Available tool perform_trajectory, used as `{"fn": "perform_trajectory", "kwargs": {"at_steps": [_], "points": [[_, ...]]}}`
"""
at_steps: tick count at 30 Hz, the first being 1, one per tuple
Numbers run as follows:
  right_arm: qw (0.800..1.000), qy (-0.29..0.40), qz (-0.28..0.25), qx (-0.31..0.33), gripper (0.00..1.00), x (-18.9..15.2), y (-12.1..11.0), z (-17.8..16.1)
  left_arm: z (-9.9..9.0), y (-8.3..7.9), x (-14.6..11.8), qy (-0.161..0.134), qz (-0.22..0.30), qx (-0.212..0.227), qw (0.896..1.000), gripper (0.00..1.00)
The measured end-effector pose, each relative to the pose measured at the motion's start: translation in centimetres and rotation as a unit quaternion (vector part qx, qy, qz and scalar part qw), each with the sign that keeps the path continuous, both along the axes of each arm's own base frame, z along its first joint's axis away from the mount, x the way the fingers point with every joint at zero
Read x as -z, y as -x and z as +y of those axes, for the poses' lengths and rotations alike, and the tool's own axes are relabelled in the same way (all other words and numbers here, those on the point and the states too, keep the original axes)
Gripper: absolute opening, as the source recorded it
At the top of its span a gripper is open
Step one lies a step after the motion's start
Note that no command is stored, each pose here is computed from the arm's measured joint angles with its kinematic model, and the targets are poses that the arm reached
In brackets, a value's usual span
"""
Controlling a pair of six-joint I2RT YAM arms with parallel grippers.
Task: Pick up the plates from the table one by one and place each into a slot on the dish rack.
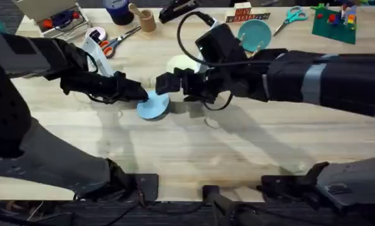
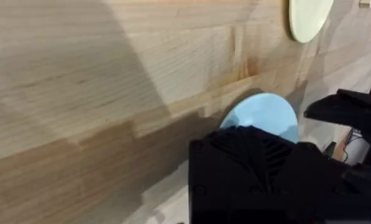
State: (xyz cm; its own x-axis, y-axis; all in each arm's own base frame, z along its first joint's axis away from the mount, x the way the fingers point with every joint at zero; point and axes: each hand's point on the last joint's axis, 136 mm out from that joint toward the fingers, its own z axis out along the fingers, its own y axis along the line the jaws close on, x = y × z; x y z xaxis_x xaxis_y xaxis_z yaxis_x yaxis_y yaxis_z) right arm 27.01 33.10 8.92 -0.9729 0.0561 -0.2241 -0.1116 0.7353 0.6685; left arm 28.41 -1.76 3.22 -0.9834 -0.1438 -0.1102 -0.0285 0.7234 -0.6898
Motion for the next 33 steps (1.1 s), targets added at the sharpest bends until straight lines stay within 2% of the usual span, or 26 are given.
{"fn": "perform_trajectory", "kwargs": {"at_steps": [10, 17, 33], "points": [[1.0, -0.006, 0.02, 0.002, 0.995, 2.4, 0.4, 2.0, 0.0, 0.0, 0.0, 0.0, 0.0, 0.0, 1.0, 0.041], [1.0, -0.02, 0.016, -0.004, 0.995, 2.4, 0.7, 3.3, -0.2, -0.3, 0.1, 0.011, -0.002, -0.001, 1.0, 0.041], [0.999, -0.043, 0.019, 0.012, 0.969, 2.5, 0.0, 4.2, -0.2, -0.3, 0.1, 0.01, -0.004, -0.001, 1.0, 0.041]]}}
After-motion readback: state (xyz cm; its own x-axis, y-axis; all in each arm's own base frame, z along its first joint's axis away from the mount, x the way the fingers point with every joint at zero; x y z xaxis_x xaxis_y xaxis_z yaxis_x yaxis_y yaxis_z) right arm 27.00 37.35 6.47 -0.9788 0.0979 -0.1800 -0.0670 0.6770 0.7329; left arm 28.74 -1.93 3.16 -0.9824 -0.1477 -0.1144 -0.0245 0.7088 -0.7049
